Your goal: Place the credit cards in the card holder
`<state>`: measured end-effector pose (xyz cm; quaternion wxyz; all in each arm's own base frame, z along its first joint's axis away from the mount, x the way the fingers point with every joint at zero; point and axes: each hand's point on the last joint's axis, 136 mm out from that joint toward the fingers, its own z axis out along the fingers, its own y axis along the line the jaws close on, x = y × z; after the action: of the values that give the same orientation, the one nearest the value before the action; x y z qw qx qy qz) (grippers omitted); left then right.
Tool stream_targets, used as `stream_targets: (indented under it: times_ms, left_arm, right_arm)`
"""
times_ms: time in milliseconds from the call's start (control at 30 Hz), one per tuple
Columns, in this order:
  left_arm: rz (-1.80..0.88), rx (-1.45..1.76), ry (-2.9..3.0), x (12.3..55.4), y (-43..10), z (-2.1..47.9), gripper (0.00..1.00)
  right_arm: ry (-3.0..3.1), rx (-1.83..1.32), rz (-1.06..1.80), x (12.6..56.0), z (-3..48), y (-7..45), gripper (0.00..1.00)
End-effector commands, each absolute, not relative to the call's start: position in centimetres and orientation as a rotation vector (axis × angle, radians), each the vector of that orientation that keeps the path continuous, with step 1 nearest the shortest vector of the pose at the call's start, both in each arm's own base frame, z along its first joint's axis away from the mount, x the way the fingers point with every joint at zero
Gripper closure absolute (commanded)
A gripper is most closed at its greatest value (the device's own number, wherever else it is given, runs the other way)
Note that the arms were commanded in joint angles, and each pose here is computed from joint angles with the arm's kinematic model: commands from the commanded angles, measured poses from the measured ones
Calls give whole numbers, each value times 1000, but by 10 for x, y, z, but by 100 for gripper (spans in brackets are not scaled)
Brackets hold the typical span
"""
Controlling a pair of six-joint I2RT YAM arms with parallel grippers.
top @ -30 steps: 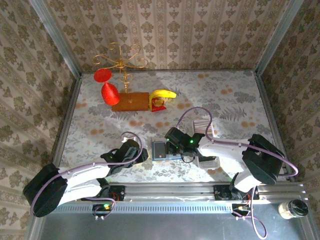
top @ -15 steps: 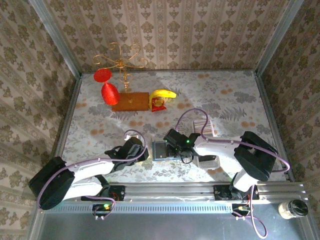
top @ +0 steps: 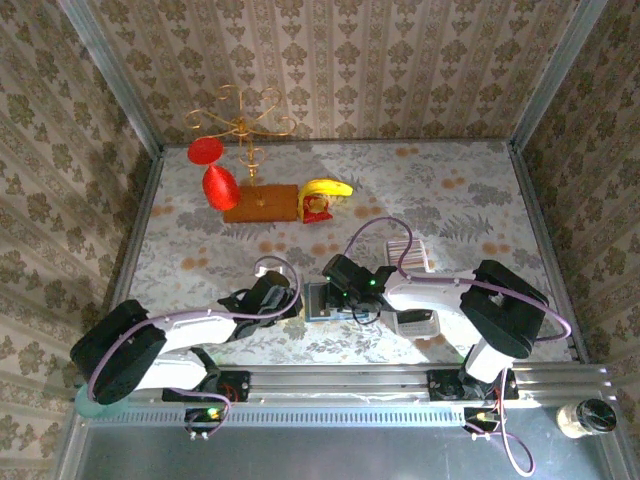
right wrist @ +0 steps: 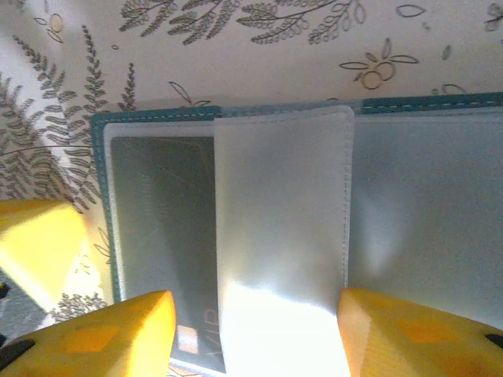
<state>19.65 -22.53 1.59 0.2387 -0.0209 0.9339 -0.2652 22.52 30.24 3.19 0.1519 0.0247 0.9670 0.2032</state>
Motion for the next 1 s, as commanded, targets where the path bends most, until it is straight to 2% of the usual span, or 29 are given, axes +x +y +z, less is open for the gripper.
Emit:
stream_targets:
  times_ms: [0, 333, 967]
  left_arm:
    - [-925, 63, 2624, 172, -258, 9, 84]
    - [-957, 56, 2628, 168, -263, 5, 88]
    - [-873, -21, 2644, 164, -244, -8, 92]
  right_arm:
    - [2785, 113, 650, 223, 29, 312, 42]
    - [2701, 205, 874, 228, 43, 333, 43]
    - [2613, 244, 1006, 234, 65, 352, 44]
